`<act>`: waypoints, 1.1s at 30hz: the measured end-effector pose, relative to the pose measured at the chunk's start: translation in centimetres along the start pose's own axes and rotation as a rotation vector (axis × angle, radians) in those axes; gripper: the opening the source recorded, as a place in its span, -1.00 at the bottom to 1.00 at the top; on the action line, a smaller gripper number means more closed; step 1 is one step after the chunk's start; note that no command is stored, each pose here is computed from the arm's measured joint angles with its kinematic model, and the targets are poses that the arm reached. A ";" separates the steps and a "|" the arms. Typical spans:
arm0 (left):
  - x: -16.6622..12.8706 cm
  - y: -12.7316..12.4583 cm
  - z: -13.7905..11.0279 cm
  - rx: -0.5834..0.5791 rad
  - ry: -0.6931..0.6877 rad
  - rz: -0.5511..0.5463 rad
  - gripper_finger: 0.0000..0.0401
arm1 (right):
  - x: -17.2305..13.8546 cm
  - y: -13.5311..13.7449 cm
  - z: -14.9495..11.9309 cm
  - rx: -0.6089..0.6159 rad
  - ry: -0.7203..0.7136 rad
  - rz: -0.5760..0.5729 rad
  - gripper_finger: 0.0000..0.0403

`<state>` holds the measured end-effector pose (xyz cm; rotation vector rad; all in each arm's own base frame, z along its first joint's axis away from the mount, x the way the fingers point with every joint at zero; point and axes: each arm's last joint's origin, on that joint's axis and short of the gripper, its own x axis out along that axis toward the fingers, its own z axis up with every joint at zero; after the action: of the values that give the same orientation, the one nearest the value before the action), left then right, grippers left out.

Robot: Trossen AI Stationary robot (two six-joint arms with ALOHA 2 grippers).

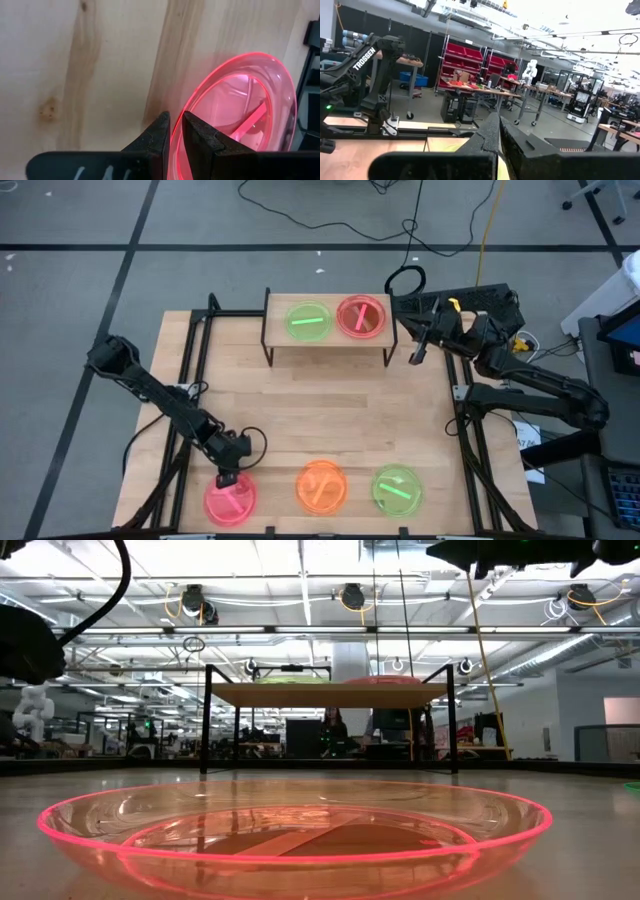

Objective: Place and stack plates onto a shelf
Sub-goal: Stack the red plate on top of the green plate on the shelf

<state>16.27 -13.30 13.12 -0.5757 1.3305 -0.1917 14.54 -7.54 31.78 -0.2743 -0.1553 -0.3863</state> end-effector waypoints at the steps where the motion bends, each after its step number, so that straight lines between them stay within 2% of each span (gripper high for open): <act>1: 0.0 0.0 0.0 -0.002 0.006 -0.006 -0.72 | 0.0 0.0 -0.2 -0.001 -0.008 -0.002 -1.00; 5: 0.0 -0.1 -0.1 -0.002 0.023 -0.019 -0.75 | -0.1 0.2 -0.8 -0.004 -0.029 -0.007 -1.00; 10: 0.0 -0.1 -0.1 0.001 0.046 -0.034 -0.96 | -0.1 0.2 -0.8 -0.001 -0.029 -0.007 -1.00; 18: -0.1 0.0 0.1 -0.012 0.036 -0.034 -0.99 | -0.1 0.2 -0.8 -0.001 -0.030 -0.008 -1.00; 25: -1.2 0.7 1.4 -0.035 -0.067 -0.027 -0.99 | -0.1 0.2 -0.8 0.001 -0.028 -0.008 -1.00; 33: -4.5 1.9 2.6 -0.057 -0.203 -0.040 -1.00 | -0.1 0.2 -0.8 0.007 -0.027 -0.008 -1.00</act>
<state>17.29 -8.94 16.42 -0.6532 1.1316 -0.1250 14.56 -7.56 30.92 -0.2718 -0.1842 -0.3896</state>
